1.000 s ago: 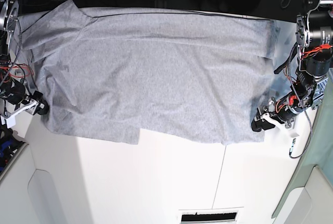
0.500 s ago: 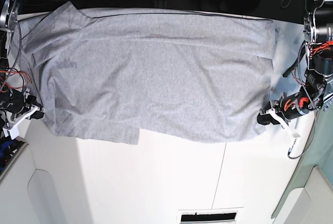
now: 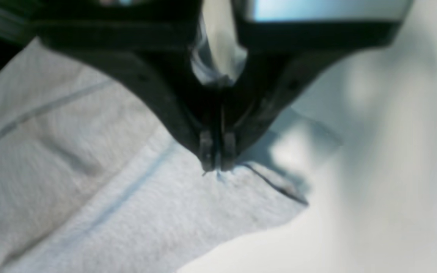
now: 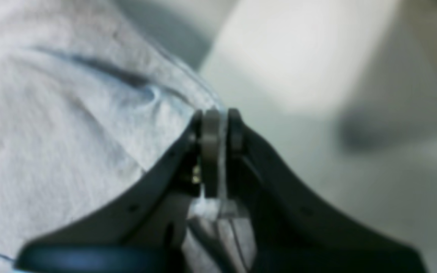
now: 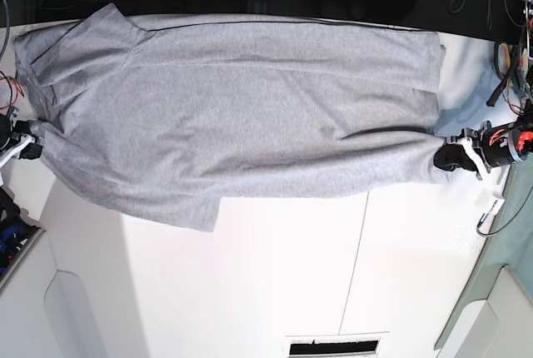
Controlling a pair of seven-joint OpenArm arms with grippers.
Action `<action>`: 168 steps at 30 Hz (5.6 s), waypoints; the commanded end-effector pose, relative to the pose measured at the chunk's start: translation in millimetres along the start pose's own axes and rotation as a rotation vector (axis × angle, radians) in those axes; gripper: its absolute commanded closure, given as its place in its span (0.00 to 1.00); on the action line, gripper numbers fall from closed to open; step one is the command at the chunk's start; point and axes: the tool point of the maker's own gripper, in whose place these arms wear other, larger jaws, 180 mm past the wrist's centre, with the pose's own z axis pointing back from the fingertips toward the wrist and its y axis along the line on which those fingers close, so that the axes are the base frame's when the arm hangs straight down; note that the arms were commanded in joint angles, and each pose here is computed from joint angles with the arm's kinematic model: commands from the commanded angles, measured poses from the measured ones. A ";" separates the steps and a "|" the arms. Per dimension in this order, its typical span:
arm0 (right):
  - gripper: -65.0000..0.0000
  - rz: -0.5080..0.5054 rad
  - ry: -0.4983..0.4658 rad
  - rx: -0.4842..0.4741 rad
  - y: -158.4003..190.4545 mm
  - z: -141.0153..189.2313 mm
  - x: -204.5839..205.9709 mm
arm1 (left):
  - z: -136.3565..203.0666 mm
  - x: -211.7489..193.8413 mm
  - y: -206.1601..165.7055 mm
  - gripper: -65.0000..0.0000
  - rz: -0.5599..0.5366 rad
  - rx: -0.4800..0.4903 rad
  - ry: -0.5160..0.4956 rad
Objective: Layout the t-shirt on the table in an organized manner, then fold the t-shirt properly
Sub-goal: 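Grasp the hem with both grippers and fold it toward the collar, then fold the shirt lengthwise with the right gripper toward the left gripper, then hold both ends of the folded strip and pull it taut, then lift the strip end with the left gripper and fold it toward the right gripper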
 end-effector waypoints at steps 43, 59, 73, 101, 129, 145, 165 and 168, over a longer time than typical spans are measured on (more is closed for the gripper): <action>0.48 0.301 -0.061 0.030 106.8 -81.1 32.8 | 10.5 -32.1 -1.2 1.00 -0.036 0.009 0.069; 1.00 0.268 -0.077 0.052 106.6 -75.1 40.6 | 11.3 -28.6 -1.0 1.00 -0.041 0.010 0.057; 1.00 0.198 -0.254 -0.016 56.4 19.8 48.4 | 33.3 -10.0 -12.9 1.00 -0.171 0.005 0.058; 1.00 0.143 -0.102 0.026 74.8 77.1 -91.5 | 56.7 -87.8 -33.1 0.94 -0.058 -0.112 0.295; 1.00 0.060 -0.135 0.062 94.6 51.2 -96.1 | 54.5 -109.2 -15.4 0.44 0.184 0.043 0.079; 1.00 -0.021 -0.112 0.085 90.4 40.7 -107.9 | 31.5 -144.8 -48.7 0.44 0.215 -0.012 0.133; 1.00 -0.064 -0.195 0.124 95.1 43.1 -80.0 | 13.3 -49.0 -29.8 1.00 0.103 0.050 -0.086; 1.00 -0.070 -0.232 0.143 98.8 42.5 -61.1 | 13.8 -29.2 -16.4 1.00 0.084 0.085 -0.103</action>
